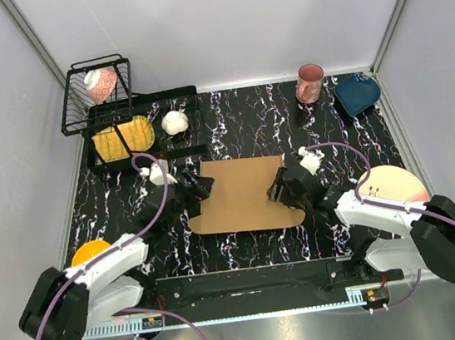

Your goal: Fold the paper box

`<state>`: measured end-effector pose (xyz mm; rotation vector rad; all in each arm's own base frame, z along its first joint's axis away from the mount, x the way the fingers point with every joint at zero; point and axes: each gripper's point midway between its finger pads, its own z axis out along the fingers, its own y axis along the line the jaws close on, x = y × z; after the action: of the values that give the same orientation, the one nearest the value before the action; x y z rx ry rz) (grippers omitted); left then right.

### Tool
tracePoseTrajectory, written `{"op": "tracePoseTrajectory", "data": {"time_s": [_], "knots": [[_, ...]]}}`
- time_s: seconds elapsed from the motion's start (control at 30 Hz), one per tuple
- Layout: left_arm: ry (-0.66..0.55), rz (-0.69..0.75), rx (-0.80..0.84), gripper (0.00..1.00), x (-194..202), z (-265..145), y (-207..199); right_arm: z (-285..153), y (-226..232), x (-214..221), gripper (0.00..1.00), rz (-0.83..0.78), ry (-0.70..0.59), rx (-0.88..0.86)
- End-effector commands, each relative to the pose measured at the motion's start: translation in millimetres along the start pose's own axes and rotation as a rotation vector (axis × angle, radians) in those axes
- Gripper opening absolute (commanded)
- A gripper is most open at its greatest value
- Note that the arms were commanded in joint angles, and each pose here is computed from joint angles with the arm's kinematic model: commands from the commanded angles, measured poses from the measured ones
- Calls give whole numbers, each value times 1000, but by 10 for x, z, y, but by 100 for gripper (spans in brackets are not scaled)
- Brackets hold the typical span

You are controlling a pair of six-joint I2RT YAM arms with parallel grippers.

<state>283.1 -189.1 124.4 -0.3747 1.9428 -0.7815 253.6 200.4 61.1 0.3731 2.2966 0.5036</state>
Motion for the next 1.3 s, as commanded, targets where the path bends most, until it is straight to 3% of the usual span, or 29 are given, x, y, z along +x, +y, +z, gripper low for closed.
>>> {"op": "tracePoseTrajectory", "data": {"time_s": [0.0,0.03,0.1,0.3,0.33,0.53,0.67,0.73,0.8,0.83,0.87,0.9,0.93,0.97,1.03,1.07,1.17,1.27], "knots": [[106,-36,210,80,301,4,-260,30,-154,239,70,-35,80,11],[132,-39,234,70,377,-15,-265,28,-154,265,69,-38,90,7],[168,-48,243,61,502,-20,-214,34,-171,286,67,-36,94,6],[203,-35,216,57,641,-35,-74,9,-199,307,66,-36,94,2],[194,-33,210,58,624,-35,-65,4,-207,297,66,-37,91,4],[47,21,104,91,177,-169,-16,-336,-185,-108,76,-35,-38,12],[-77,58,94,96,-226,-381,-103,-566,-207,-315,77,-36,-93,19],[-88,63,52,96,-245,-427,-9,-652,-281,-360,77,-33,-115,33],[-99,37,19,94,-211,-467,115,-664,-379,-323,70,-26,-118,49],[-113,26,-1,90,-206,-470,185,-680,-413,-336,66,-8,-132,49],[-106,8,-21,85,-131,-465,283,-656,-479,-283,50,-4,-124,61],[-108,-2,-35,81,-107,-455,336,-641,-497,-264,41,3,-122,62],[-104,-13,-41,67,-76,-445,370,-617,-535,-252,32,10,-122,75],[-82,-25,-62,59,8,-418,446,-584,-560,-232,17,13,-121,79],[-74,-38,-52,42,33,-382,443,-521,-585,-188,6,13,-104,85],[-61,-44,-68,28,61,-351,486,-495,-595,-174,3,16,-98,88],[-51,-64,-54,12,38,-280,452,-402,-524,-213,0,29,-96,65],[-33,-71,-38,10,8,-203,393,-311,-460,-209,0,34,-75,48]]}}
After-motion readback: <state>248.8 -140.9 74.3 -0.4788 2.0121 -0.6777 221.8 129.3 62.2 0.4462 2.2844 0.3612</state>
